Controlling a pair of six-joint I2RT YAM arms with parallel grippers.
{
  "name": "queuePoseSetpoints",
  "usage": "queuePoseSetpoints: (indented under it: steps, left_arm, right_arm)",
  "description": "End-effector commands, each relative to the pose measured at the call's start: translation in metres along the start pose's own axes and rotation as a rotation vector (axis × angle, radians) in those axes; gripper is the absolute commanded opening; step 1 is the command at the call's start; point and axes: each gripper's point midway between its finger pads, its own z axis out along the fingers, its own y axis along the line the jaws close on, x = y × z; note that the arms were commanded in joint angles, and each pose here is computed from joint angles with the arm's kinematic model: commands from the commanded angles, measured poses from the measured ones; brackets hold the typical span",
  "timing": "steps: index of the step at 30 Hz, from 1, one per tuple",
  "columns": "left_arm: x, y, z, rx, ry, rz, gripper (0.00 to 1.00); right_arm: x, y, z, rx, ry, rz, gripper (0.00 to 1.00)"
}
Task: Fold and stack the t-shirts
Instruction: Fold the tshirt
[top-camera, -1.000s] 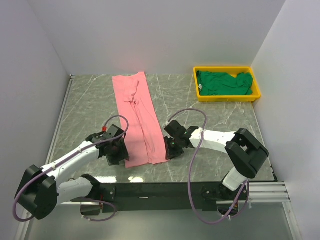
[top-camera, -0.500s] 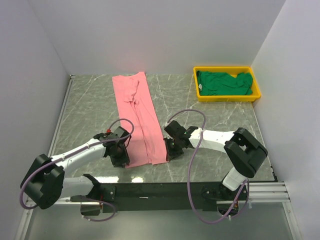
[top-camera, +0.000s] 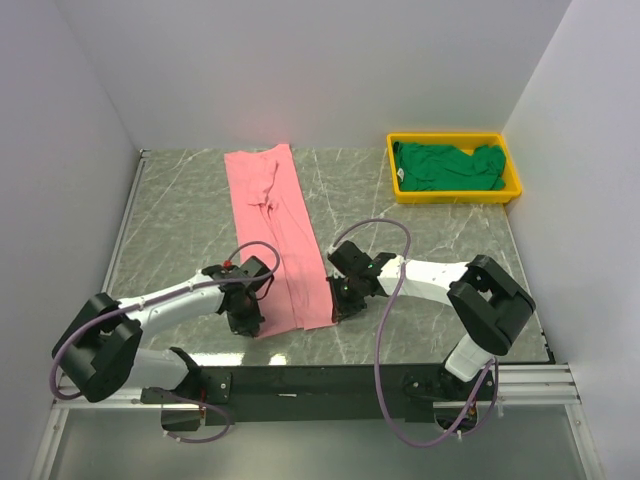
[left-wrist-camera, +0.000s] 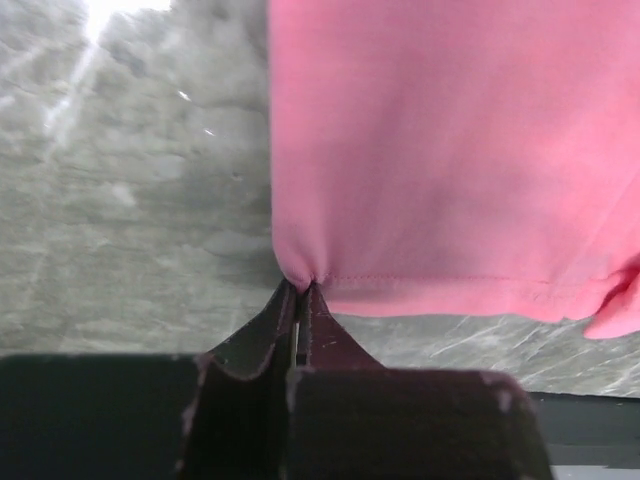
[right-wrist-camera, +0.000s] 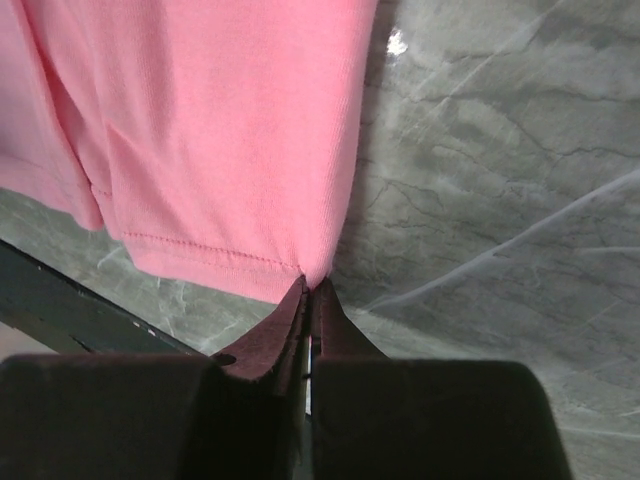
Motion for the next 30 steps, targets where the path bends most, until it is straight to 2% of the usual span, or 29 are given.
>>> queuePoseSetpoints:
  steps: [1, 8, 10, 14, 18, 22, 25, 30]
  left_arm:
    - [0.028, 0.007, 0.005, -0.044, 0.068, 0.039, 0.01]
    - [0.07, -0.001, -0.026, 0.053, 0.173, 0.069, 0.01]
    - [0.069, -0.008, -0.034, 0.111, 0.162, 0.065, 0.01]
    - [0.05, -0.027, -0.045, 0.155, 0.115, 0.091, 0.01]
    - [0.003, -0.031, -0.042, 0.128, 0.019, 0.069, 0.01]
    - [-0.061, -0.044, -0.056, 0.173, -0.121, 0.055, 0.01]
    - [-0.108, -0.047, -0.066, 0.192, -0.235, 0.033, 0.01]
    - [-0.168, -0.048, -0.066, 0.203, -0.35, -0.004, 0.01]
  right_arm:
    - [0.03, -0.019, 0.001, 0.047, 0.096, -0.029, 0.0]
    - [0.082, -0.021, -0.024, 0.029, 0.209, -0.078, 0.0]
    - [0.081, -0.023, -0.03, 0.048, 0.204, -0.082, 0.0]
    - [0.039, -0.01, -0.047, 0.073, 0.12, -0.128, 0.0]
    - [-0.01, 0.008, -0.058, 0.062, 0.037, -0.144, 0.0]
    - [-0.073, 0.035, -0.07, 0.024, -0.07, -0.187, 0.0]
    - [-0.107, 0.042, -0.063, 0.027, -0.104, -0.202, 0.0]
    - [-0.16, 0.045, -0.061, 0.031, -0.192, -0.202, 0.0]
